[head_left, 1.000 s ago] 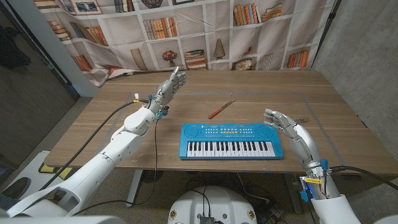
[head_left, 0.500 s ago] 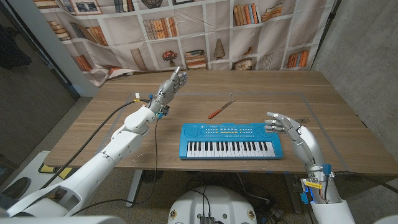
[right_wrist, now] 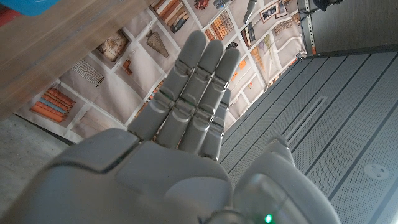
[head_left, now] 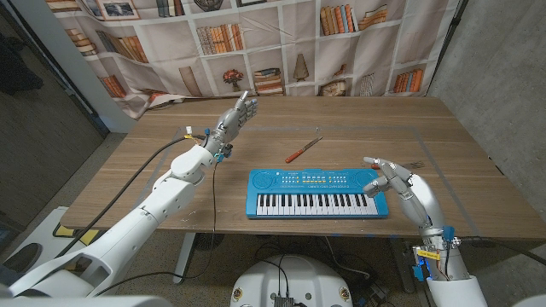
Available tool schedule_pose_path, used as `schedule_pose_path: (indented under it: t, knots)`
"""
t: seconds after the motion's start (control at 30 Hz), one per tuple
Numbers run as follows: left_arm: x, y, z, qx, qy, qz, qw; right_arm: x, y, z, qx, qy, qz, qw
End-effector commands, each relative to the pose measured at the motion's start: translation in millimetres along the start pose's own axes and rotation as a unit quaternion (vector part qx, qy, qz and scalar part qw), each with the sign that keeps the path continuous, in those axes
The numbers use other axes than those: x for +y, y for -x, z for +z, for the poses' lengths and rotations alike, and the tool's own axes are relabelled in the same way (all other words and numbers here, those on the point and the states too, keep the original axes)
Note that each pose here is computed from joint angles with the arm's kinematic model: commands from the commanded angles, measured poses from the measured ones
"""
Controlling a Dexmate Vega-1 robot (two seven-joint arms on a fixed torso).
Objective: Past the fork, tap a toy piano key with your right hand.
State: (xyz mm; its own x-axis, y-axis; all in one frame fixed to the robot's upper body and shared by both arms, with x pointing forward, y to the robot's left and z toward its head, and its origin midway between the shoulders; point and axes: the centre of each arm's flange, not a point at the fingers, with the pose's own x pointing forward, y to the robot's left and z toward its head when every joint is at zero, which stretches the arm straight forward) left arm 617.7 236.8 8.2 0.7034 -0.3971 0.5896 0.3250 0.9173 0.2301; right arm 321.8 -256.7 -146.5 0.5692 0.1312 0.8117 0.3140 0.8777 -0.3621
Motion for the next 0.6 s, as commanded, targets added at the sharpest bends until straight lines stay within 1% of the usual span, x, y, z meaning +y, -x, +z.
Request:
schedule_pose_path:
  t: [0.03, 0.13, 0.27, 0.6]
  knots:
    - [1.0, 0.8, -1.5, 0.004, 0.001, 0.004, 1.0, -0.8, -1.2, 1.7, 0.009, 0.006, 0.008, 0.9999]
    - [1.0, 1.6, -1.7, 0.005, 0.002, 0.007, 1.0, -1.0, -1.4, 1.6, 0.014, 0.004, 0.01, 0.9998]
    - [1.5, 2.6, -1.7, 0.006, 0.002, 0.008, 1.0, -1.0, -1.5, 1.6, 0.011, 0.001, 0.01, 0.9999]
    - [4.5, 3.3, -2.1, 0.008, 0.004, 0.015, 1.0, 1.4, -1.9, 0.6, 0.004, -0.001, -0.007, 1.0]
